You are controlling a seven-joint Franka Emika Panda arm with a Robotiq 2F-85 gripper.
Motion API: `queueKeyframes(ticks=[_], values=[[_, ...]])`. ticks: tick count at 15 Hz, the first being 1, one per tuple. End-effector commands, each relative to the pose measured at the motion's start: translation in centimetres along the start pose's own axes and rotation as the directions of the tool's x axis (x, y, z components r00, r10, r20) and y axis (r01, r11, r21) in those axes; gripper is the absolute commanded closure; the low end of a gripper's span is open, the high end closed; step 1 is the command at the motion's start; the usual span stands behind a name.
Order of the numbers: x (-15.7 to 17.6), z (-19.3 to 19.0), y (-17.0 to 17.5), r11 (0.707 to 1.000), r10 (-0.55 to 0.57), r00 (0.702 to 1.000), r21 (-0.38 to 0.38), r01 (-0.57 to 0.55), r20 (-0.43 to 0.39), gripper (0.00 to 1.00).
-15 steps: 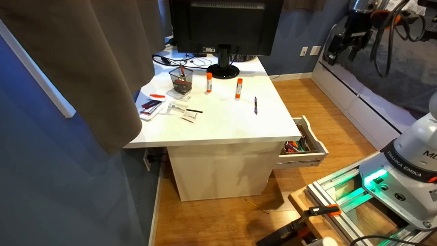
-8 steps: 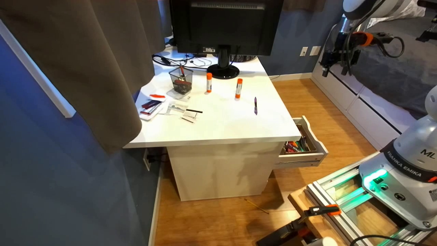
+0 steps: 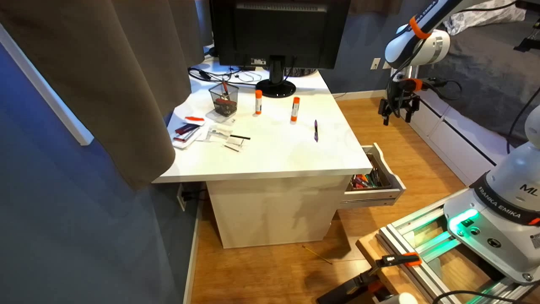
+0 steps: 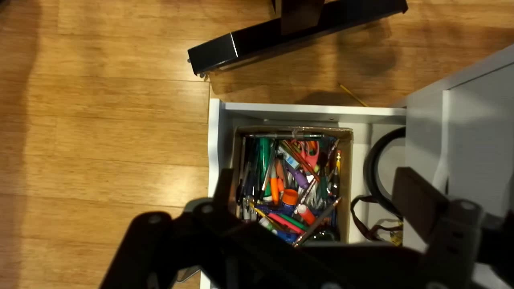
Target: Take the pen out of the drawer and place it on the counter
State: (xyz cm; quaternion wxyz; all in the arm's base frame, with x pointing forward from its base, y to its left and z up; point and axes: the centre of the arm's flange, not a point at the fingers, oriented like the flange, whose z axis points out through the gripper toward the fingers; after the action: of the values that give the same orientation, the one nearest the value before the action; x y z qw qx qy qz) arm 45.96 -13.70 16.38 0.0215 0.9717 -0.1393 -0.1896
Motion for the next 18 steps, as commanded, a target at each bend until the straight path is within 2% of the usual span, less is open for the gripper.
queueKeyframes(ticks=[1, 2, 3, 6, 13, 18], values=[[5.5, 3.9, -0.7, 0.998, -0.011, 0.995, -0.061, 0.017, 0.102, 0.00], [6.0, 4.5, -0.9, 0.998, -0.011, 0.991, -0.055, 0.018, 0.133, 0.00], [2.9, 3.9, -0.6, 1.000, -0.009, 0.997, -0.025, 0.011, 0.081, 0.00], [4.6, 5.5, -1.0, 0.999, -0.013, 0.993, -0.039, 0.018, 0.121, 0.00], [5.0, 5.1, -0.9, 0.999, -0.012, 0.993, -0.040, 0.017, 0.120, 0.00], [6.7, 11.8, -0.8, 0.995, 0.012, 0.973, -0.098, 0.011, 0.229, 0.00]])
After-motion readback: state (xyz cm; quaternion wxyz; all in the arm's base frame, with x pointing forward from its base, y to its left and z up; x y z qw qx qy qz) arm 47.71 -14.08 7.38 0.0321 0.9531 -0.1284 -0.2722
